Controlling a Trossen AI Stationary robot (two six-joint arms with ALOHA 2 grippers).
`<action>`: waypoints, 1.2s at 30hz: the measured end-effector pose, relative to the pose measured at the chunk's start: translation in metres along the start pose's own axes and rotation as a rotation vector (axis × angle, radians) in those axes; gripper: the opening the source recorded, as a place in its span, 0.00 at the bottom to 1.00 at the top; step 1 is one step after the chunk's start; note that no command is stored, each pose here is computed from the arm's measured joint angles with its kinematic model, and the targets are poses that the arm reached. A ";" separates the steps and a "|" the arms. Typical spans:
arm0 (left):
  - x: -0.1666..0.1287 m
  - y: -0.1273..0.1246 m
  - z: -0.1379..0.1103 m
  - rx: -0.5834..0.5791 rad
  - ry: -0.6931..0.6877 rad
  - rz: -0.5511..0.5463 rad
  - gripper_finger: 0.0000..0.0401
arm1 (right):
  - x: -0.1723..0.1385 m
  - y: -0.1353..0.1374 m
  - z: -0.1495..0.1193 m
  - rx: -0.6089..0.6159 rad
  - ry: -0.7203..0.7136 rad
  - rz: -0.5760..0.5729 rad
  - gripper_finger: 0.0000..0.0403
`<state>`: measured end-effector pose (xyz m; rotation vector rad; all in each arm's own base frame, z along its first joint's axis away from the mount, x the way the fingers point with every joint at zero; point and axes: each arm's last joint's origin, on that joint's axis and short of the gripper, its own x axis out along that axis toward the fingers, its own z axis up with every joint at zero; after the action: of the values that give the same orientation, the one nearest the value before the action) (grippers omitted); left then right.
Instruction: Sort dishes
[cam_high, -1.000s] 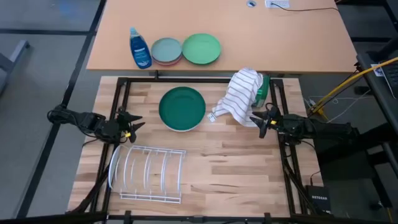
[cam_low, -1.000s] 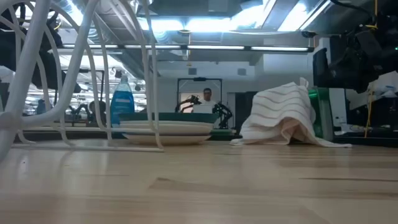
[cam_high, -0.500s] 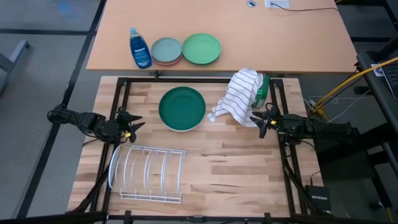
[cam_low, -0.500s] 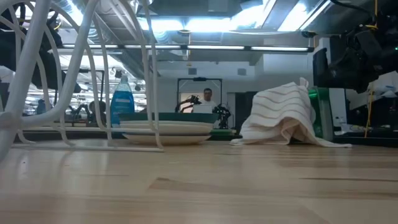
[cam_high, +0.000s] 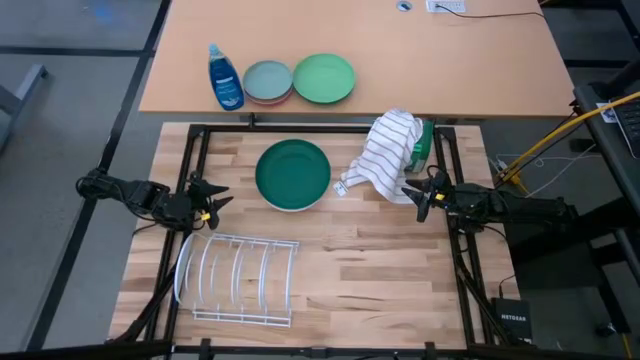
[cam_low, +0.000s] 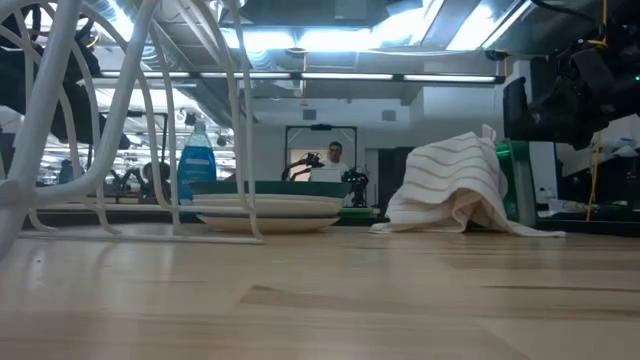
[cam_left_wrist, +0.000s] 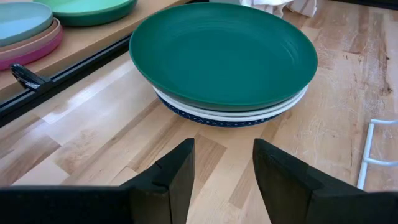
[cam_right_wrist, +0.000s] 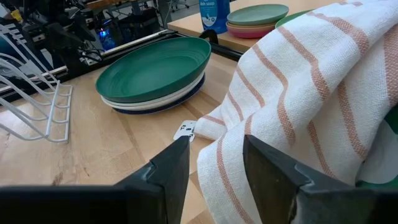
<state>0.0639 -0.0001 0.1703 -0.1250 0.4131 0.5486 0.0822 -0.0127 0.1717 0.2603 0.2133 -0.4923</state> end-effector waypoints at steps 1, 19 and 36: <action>0.000 0.000 0.000 0.000 0.001 0.000 0.38 | 0.000 0.000 0.000 0.000 0.000 0.000 0.38; 0.000 0.000 0.000 0.000 0.000 0.000 0.38 | 0.000 0.000 0.000 0.000 0.000 0.000 0.38; 0.000 0.000 0.000 0.000 0.001 0.000 0.38 | -0.003 0.006 0.025 0.374 -0.245 0.092 0.38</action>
<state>0.0639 -0.0001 0.1703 -0.1248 0.4137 0.5486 0.0863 -0.0133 0.1974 0.5684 -0.1320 -0.4658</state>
